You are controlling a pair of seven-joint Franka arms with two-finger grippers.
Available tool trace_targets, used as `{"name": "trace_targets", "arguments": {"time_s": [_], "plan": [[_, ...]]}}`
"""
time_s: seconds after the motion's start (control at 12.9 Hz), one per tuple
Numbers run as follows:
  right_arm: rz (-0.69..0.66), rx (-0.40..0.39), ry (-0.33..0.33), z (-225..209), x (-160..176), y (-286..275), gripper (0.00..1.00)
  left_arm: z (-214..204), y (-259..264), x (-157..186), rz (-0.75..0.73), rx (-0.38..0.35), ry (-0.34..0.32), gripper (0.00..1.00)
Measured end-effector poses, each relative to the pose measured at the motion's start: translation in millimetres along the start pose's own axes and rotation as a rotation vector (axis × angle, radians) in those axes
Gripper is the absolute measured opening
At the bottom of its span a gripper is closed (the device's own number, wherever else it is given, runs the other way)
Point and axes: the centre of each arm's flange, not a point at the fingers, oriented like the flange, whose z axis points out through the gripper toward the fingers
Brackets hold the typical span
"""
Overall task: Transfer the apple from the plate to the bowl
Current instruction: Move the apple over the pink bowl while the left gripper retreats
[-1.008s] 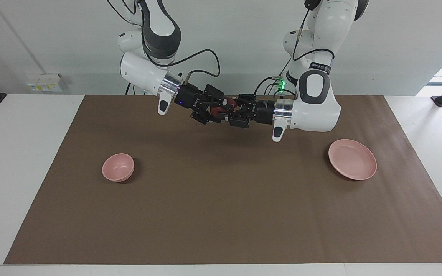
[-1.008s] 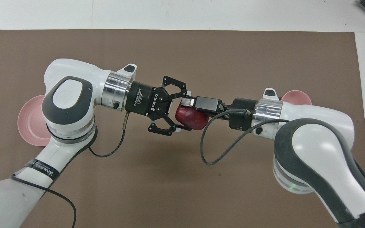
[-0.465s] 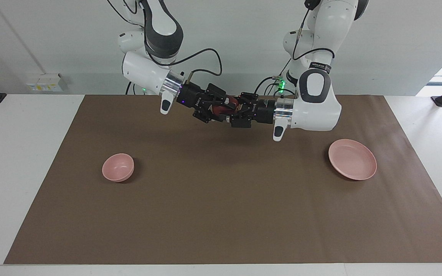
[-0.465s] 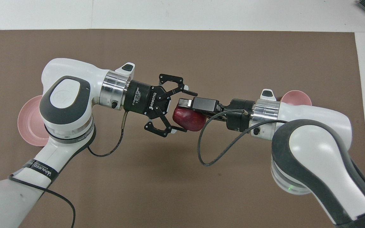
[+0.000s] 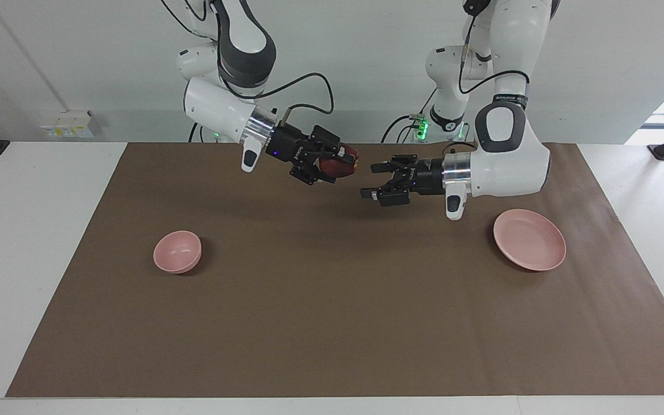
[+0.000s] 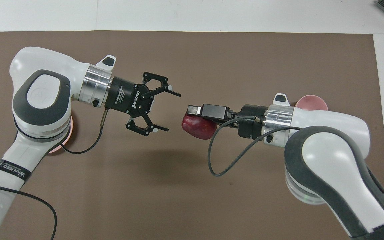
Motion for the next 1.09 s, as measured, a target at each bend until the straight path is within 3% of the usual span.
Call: {"name": "trace_targets", "arguments": {"time_s": [0.23, 0.54, 0.93, 1.09], "plan": [[-0.058, -0.134, -0.076, -33, 22, 31, 0.78, -8, -7, 2, 0.05, 0.086, 0.161, 1.0], [-0.1, -0.33, -0.148, -107, 67, 80, 0.78, -58, -16, 33, 0.024, 0.064, 0.264, 1.0], [-0.224, -0.661, -0.209, -149, 104, 114, 0.78, -112, -21, 43, 0.041, 0.068, 0.42, 1.0], [-0.283, -0.783, -0.242, -167, 116, 130, 0.78, -127, -23, 45, 0.059, 0.111, 0.522, 1.0]]}}
